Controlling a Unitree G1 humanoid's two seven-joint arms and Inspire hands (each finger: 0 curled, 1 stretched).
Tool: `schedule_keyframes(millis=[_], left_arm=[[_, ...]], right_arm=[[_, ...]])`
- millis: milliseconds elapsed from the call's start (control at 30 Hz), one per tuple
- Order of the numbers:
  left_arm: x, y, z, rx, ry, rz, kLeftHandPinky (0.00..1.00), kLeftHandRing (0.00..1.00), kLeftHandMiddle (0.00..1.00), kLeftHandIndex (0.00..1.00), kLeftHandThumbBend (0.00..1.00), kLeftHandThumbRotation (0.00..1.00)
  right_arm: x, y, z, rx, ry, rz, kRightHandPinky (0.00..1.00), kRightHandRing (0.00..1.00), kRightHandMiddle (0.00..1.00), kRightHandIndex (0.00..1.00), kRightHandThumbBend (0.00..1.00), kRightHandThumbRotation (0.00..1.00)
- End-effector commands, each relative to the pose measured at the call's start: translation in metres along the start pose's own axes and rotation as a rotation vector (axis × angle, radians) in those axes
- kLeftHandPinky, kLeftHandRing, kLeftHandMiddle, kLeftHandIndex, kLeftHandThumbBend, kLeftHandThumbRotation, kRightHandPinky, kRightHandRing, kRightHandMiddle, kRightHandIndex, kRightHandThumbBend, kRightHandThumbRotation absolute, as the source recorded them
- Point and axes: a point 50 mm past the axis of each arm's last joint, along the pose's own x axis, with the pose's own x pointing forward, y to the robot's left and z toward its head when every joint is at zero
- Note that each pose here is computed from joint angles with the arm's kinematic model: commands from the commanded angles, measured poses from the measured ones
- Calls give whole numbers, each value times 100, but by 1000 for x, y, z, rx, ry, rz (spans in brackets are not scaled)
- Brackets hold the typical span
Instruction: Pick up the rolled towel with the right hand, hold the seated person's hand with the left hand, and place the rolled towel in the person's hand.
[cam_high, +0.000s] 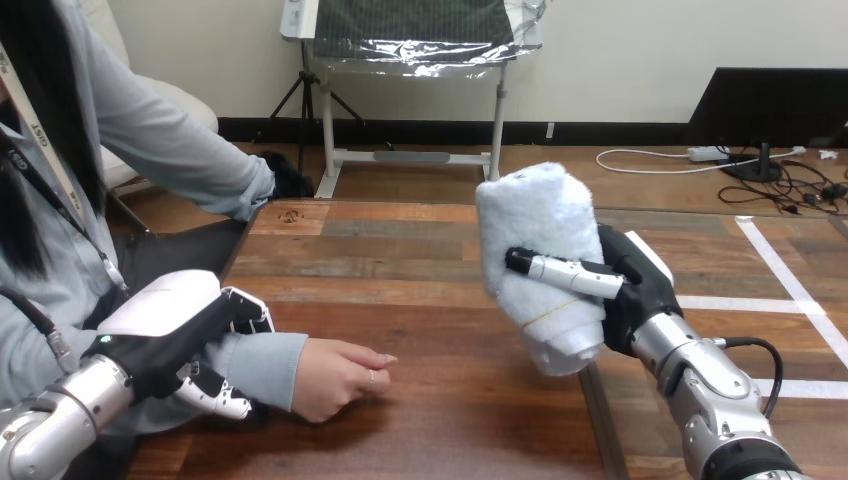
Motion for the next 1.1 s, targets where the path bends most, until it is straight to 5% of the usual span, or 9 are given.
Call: schedule_keyframes(millis=[0, 1067], left_arm=[[21, 49, 22, 62, -131, 153, 36, 41, 46, 46, 80, 0], [37, 95, 60, 89, -289, 264, 33, 39, 44, 45, 78, 0]], right_arm=[[12, 10, 22, -28, -70, 29, 33, 40, 47, 45, 73, 0], [16, 31, 12, -59, -38, 106, 31, 37, 47, 44, 75, 0]])
